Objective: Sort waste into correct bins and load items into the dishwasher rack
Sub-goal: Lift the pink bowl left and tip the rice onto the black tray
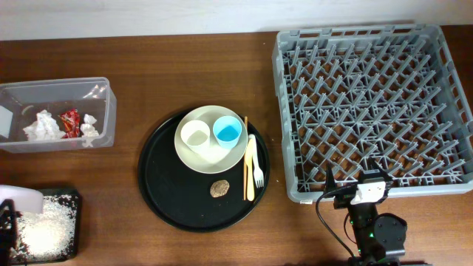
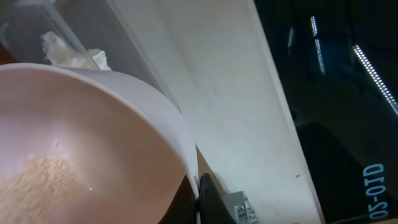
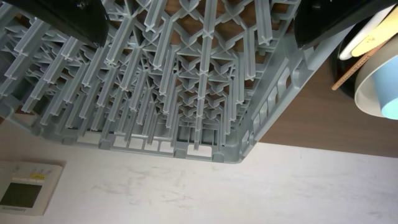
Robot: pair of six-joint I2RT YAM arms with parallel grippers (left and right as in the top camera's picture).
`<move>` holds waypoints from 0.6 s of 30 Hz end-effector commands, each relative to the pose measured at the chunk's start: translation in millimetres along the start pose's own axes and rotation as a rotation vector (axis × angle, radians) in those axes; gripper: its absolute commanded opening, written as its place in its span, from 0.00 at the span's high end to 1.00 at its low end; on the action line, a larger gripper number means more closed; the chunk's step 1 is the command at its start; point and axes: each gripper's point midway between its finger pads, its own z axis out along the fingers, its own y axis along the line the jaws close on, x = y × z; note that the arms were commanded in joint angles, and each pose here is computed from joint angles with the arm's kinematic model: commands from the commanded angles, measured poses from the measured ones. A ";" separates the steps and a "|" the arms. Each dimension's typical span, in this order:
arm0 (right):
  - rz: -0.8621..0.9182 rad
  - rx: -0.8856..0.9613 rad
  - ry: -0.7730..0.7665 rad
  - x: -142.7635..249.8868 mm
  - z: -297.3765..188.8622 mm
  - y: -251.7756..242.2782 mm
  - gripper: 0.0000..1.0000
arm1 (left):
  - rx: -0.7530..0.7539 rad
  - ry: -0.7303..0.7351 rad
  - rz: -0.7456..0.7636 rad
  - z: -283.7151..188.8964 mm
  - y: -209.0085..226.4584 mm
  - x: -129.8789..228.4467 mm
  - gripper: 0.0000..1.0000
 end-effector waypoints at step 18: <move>-0.007 -0.005 0.004 2.2 0.0 1.4 0.02 | 0.049 -0.060 0.160 -0.7 -24.6 4.5 1.00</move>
